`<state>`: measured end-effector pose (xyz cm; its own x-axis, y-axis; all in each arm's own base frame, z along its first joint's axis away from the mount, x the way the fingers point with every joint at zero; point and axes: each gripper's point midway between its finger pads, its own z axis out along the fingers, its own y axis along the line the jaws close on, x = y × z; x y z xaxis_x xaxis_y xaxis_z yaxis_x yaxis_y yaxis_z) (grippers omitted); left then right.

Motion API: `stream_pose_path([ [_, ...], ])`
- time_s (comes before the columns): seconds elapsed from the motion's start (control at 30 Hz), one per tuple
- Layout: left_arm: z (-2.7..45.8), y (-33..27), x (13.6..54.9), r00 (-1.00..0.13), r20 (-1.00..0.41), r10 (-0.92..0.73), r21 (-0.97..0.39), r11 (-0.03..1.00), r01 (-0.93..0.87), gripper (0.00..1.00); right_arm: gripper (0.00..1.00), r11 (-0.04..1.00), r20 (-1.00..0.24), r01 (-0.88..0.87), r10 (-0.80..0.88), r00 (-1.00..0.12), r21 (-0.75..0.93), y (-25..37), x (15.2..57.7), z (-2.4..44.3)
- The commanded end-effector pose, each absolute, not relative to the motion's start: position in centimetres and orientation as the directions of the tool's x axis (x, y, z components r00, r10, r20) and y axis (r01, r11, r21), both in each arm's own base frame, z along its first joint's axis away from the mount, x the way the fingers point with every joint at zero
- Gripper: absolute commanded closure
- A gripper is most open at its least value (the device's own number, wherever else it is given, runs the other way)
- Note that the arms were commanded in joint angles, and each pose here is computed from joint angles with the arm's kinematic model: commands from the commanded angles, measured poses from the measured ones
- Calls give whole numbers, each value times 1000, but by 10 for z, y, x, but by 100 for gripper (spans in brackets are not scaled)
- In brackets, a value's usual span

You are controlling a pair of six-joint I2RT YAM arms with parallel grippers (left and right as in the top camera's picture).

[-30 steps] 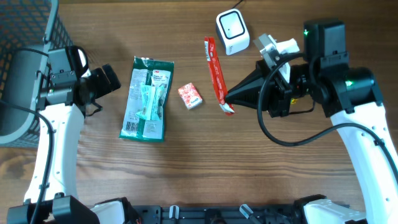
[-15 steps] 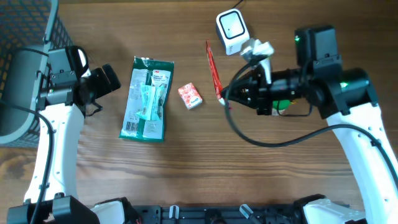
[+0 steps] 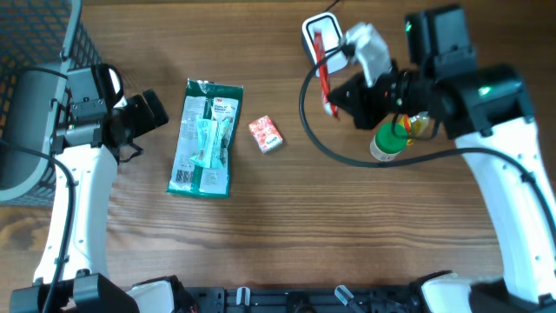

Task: Scan the item barcode
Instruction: 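Hold the stick against the scanner window with the right gripper, then lower the stick beside the jar and open the right gripper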

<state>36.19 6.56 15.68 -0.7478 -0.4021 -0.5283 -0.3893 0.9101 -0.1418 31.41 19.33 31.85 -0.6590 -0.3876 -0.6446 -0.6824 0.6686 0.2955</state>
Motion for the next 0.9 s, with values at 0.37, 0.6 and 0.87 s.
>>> stream_pose_path([
  [0.37, 159, 67, 363, -748, -535, -393, -134, 914, -384, 0, 96, 845, -450, -531, -496, -742, -55, 153, 433, 241],
  [0.6, 159, 67, 363, -748, -535, -393, -134, 914, -384, 0, 96, 837, -482, -519, -531, -697, -172, 152, 481, 218],
  [0.87, 159, 67, 363, -748, -535, -393, -134, 914, -384, 0, 96, 820, -483, -527, -563, -671, -224, 152, 505, 197],
])
